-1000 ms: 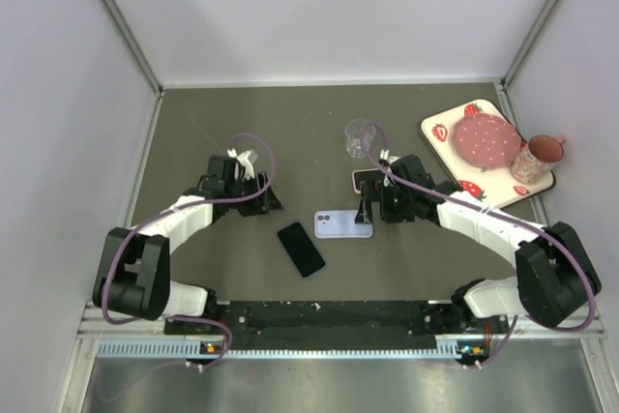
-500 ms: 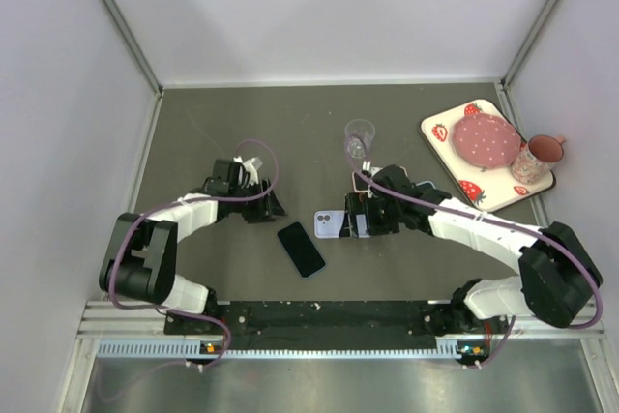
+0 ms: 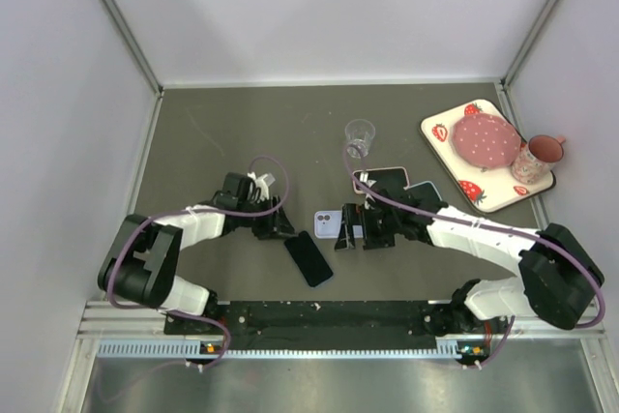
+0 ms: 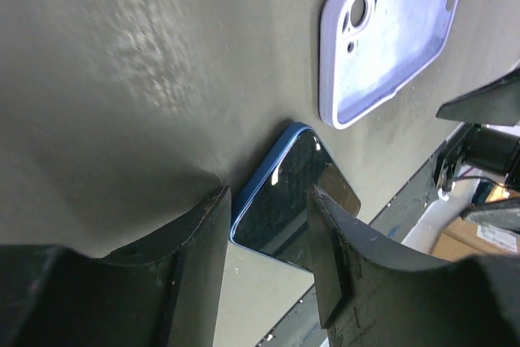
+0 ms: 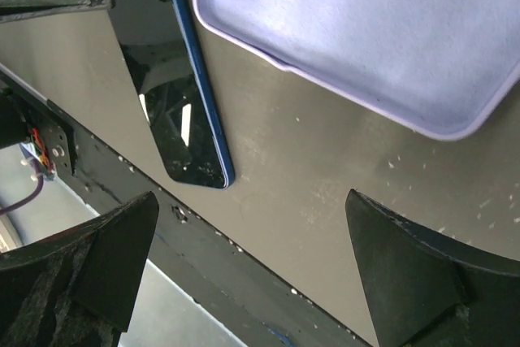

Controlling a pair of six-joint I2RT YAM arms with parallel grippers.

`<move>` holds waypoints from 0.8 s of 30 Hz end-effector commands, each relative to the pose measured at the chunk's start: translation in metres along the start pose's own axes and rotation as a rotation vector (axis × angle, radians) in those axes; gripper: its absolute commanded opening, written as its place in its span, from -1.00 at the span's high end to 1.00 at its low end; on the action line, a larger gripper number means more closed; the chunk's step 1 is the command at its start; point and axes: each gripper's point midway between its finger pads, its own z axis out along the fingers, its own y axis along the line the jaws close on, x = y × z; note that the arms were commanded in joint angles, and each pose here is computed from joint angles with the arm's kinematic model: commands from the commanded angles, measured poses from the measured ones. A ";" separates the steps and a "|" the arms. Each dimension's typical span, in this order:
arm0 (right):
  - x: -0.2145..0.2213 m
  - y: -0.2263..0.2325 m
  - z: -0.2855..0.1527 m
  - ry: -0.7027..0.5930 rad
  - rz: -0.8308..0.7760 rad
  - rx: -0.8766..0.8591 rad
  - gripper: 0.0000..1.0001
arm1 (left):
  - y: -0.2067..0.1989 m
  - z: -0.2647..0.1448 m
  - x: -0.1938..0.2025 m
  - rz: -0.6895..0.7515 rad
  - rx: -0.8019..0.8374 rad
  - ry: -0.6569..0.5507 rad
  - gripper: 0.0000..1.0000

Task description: Put the phone into the phone case

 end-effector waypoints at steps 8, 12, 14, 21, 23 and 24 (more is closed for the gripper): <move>0.023 0.000 -0.009 0.028 0.023 -0.040 -0.98 | 0.005 0.003 0.056 -0.051 -0.081 0.072 0.05; 0.039 0.009 -0.014 0.070 -0.001 -0.097 -0.97 | 0.006 0.002 0.060 -0.072 -0.091 0.067 0.07; 0.051 0.016 -0.017 0.102 0.000 -0.127 -0.97 | 0.006 0.000 0.063 -0.072 -0.094 0.056 0.07; 0.088 0.020 -0.011 0.215 0.132 -0.173 -0.94 | 0.002 -0.003 0.065 -0.077 -0.098 0.021 0.07; 0.091 0.024 -0.008 0.217 0.149 -0.198 -0.94 | 0.000 -0.003 0.066 -0.071 -0.100 0.017 0.07; 0.090 0.026 -0.005 0.209 0.157 -0.214 -0.94 | -0.001 -0.003 0.068 -0.071 -0.099 0.024 0.07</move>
